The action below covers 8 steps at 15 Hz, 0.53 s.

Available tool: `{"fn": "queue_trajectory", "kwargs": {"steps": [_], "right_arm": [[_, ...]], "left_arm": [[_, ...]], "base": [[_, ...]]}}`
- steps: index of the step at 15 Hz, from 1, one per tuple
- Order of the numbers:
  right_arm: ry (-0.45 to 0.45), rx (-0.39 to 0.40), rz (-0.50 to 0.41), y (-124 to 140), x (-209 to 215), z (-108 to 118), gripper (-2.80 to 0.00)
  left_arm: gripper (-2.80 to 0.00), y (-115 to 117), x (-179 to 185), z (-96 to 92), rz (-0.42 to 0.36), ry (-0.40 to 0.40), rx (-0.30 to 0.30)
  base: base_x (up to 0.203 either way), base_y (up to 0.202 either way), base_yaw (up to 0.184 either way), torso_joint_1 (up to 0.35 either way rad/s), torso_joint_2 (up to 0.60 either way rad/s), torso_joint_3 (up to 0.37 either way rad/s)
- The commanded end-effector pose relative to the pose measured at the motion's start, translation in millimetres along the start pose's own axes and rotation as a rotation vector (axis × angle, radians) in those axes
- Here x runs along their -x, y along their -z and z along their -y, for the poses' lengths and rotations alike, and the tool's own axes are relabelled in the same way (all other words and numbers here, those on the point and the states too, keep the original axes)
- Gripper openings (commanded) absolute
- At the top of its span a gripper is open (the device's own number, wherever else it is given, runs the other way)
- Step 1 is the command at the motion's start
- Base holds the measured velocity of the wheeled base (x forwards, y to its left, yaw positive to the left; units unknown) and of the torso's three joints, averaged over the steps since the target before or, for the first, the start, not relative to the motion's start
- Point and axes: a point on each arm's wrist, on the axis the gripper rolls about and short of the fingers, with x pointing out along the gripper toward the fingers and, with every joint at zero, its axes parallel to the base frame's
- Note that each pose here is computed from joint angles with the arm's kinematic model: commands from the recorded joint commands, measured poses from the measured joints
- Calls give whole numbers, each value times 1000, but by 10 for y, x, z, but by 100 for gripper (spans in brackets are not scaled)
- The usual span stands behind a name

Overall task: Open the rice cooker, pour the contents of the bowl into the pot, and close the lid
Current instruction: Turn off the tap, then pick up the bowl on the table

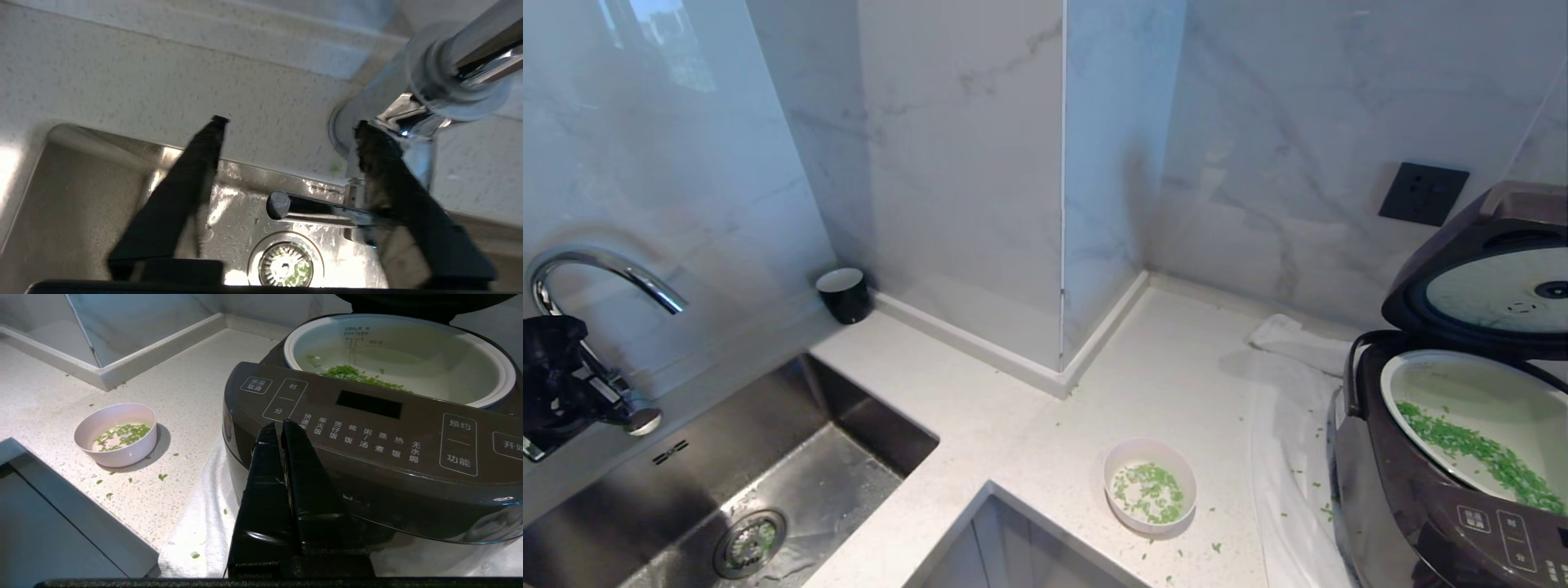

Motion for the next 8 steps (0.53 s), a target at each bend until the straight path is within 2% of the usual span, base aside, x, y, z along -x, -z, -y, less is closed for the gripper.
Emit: {"fn": "queue_trajectory", "kwargs": {"steps": [1, 4, 6, 8], "right_arm": [[-1, 0, 0, 0, 0, 0, -280], [-1, 0, 0, 0, 0, 0, -280], [-1, 0, 0, 0, 0, 0, -280], [-1, 0, 0, 0, 0, 0, -280]], "left_arm": [[0, -136, 104, 4, 38, 16, 23], [0, -318, 415, -32, 64, 39, 41], [0, -245, 614, -139, 14, 34, 19], [0, -114, 801, -268, -63, 86, 2]], "base": [[0, 0, 0, 0, 0, 0], [0, 0, 0, 0, 0, 0], [0, 0, 0, 0, 0, 0], [0, 0, 0, 0, 0, 0]]}}
